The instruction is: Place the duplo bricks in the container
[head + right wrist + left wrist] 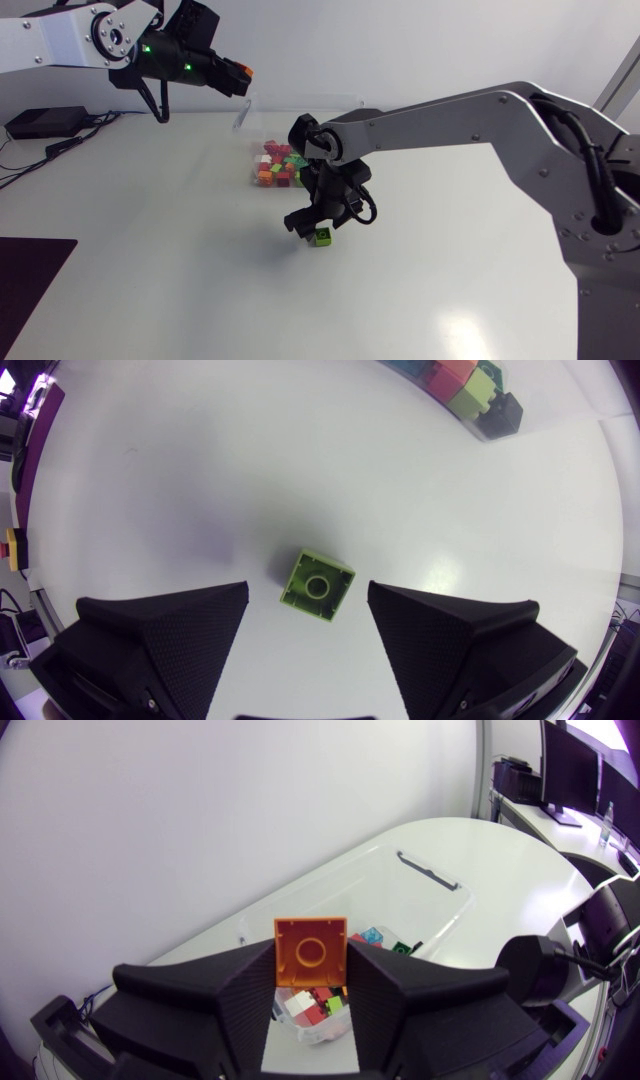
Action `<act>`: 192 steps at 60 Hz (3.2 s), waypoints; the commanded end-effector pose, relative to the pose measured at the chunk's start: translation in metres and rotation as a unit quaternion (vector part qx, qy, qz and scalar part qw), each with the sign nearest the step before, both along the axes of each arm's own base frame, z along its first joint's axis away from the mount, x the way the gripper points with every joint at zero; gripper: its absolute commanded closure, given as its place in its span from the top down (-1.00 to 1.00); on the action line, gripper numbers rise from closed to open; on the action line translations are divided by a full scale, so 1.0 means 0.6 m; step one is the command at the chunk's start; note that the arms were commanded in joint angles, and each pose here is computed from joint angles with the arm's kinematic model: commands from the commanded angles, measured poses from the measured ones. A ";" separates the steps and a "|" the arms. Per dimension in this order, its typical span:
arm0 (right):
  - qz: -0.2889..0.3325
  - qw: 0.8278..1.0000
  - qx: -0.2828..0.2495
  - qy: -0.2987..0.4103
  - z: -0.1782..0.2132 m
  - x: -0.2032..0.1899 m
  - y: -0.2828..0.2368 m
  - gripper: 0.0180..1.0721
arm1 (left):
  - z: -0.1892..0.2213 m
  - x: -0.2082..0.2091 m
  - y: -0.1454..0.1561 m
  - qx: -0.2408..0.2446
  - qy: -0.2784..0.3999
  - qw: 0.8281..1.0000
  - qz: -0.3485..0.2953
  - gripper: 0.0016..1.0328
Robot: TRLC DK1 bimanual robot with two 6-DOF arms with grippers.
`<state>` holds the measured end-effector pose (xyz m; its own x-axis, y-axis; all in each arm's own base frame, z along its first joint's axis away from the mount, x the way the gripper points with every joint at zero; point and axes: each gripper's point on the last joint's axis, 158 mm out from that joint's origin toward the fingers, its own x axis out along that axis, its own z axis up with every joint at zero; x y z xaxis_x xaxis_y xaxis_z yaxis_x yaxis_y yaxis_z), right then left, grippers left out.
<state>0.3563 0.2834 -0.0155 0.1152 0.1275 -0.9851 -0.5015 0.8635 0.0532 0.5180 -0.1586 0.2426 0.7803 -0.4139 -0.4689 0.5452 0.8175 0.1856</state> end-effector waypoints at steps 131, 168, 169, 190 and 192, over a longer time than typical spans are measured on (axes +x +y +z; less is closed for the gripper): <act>-0.091 0.982 0.073 -0.147 0.251 0.050 -0.152 -0.52 | -0.111 0.143 -0.099 -0.029 0.046 0.992 0.113 0.41; -0.070 0.954 0.135 -0.256 0.352 0.201 -0.062 -0.52 | 0.006 0.023 -0.075 -0.044 0.012 0.994 0.100 0.91; -0.070 0.954 0.136 -0.257 0.351 0.205 -0.059 -0.52 | 0.008 0.018 -0.070 -0.045 0.012 0.994 0.102 0.91; -0.061 0.946 0.149 -0.281 0.322 0.312 -0.005 -0.52 | 0.041 -0.062 -0.008 -0.055 -0.023 0.992 0.114 0.91; -0.058 0.947 0.146 -0.280 0.314 0.317 -0.003 -0.52 | 0.042 -0.070 -0.004 -0.055 -0.027 0.992 0.114 0.91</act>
